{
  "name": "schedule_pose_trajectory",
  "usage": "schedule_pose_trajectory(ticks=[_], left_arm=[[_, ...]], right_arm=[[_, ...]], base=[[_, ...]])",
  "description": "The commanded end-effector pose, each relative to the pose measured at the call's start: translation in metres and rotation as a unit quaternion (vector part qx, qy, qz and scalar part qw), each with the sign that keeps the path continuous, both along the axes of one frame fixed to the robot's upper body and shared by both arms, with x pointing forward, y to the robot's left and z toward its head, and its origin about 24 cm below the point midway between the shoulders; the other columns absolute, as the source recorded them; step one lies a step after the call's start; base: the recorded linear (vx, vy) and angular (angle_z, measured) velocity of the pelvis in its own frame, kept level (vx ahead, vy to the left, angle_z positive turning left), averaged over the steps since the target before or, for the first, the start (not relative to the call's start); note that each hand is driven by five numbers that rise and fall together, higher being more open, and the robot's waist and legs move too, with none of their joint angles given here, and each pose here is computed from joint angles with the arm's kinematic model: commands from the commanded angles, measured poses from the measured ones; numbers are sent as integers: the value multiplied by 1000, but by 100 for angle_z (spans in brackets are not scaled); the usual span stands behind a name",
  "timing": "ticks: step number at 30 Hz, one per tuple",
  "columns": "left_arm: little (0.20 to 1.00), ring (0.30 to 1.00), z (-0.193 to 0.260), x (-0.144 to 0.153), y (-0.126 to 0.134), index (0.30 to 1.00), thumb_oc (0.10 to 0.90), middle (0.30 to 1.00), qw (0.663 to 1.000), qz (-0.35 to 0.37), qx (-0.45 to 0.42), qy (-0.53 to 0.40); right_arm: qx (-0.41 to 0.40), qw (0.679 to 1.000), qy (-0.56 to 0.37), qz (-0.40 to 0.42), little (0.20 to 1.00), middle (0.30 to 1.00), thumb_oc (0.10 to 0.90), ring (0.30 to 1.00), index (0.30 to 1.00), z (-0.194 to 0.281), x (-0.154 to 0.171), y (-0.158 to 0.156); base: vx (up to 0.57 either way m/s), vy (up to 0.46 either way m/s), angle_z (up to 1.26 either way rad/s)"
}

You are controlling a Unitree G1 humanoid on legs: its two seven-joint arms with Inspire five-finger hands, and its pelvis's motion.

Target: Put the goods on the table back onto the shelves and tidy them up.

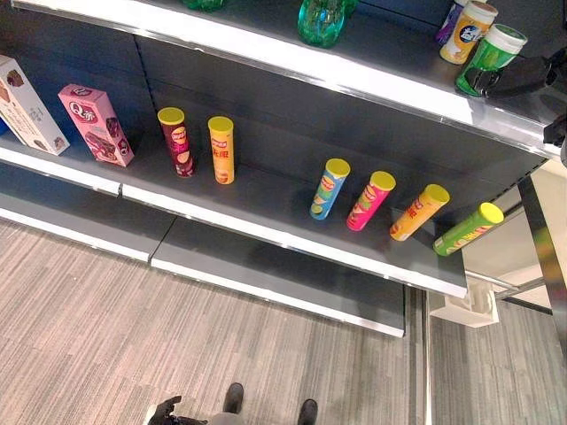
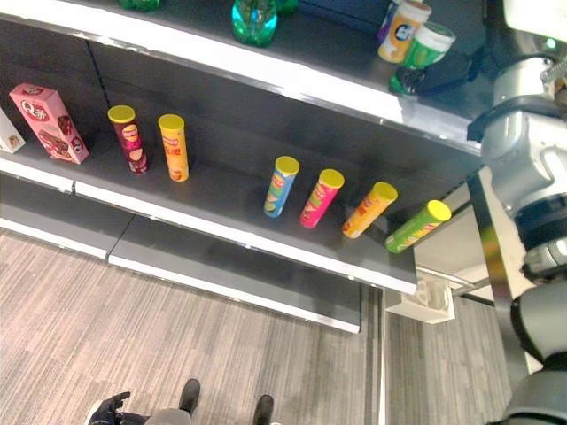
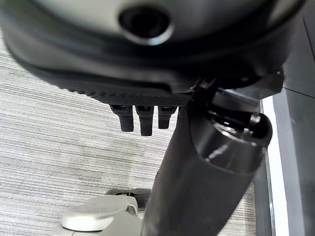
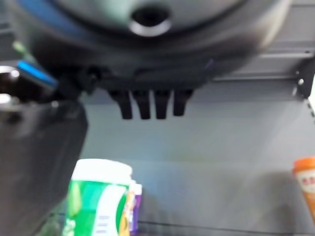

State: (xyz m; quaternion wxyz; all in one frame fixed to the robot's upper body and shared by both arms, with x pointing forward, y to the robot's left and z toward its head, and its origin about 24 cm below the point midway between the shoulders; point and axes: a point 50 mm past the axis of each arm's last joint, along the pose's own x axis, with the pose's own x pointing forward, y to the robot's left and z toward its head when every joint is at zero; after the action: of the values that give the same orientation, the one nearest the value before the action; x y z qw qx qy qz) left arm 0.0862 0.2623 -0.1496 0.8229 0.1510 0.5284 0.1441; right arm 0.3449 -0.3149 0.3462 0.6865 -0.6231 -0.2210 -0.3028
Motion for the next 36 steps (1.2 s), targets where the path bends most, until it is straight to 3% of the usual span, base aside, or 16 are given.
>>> schedule_pose_trajectory(ticks=[1, 18, 32, 36], left_arm=[[900, 900, 11, 9, 23, 900, 800, 900, 999, -9, 46, -23], [900, 900, 13, 10, 26, 900, 800, 900, 998, -8, 49, -27], [900, 900, 13, 11, 24, 900, 800, 900, 998, -15, 51, -25], [900, 900, 12, 12, 24, 900, 800, 900, 998, -26, 56, -19]], right_arm=[[23, 989, -146, 6, 900, 900, 800, 900, 900, 70, -29, 1], [34, 988, -145, 37, 900, 900, 800, 900, 900, 67, -27, 9], [-24, 989, -144, -1, 900, 900, 800, 900, 900, 76, -33, 8], [-88, 980, -180, -9, 900, 900, 800, 900, 900, 88, -53, 14]], base=[[0, 0, 0], [0, 0, 0], [0, 0, 0], [14, -21, -4]])
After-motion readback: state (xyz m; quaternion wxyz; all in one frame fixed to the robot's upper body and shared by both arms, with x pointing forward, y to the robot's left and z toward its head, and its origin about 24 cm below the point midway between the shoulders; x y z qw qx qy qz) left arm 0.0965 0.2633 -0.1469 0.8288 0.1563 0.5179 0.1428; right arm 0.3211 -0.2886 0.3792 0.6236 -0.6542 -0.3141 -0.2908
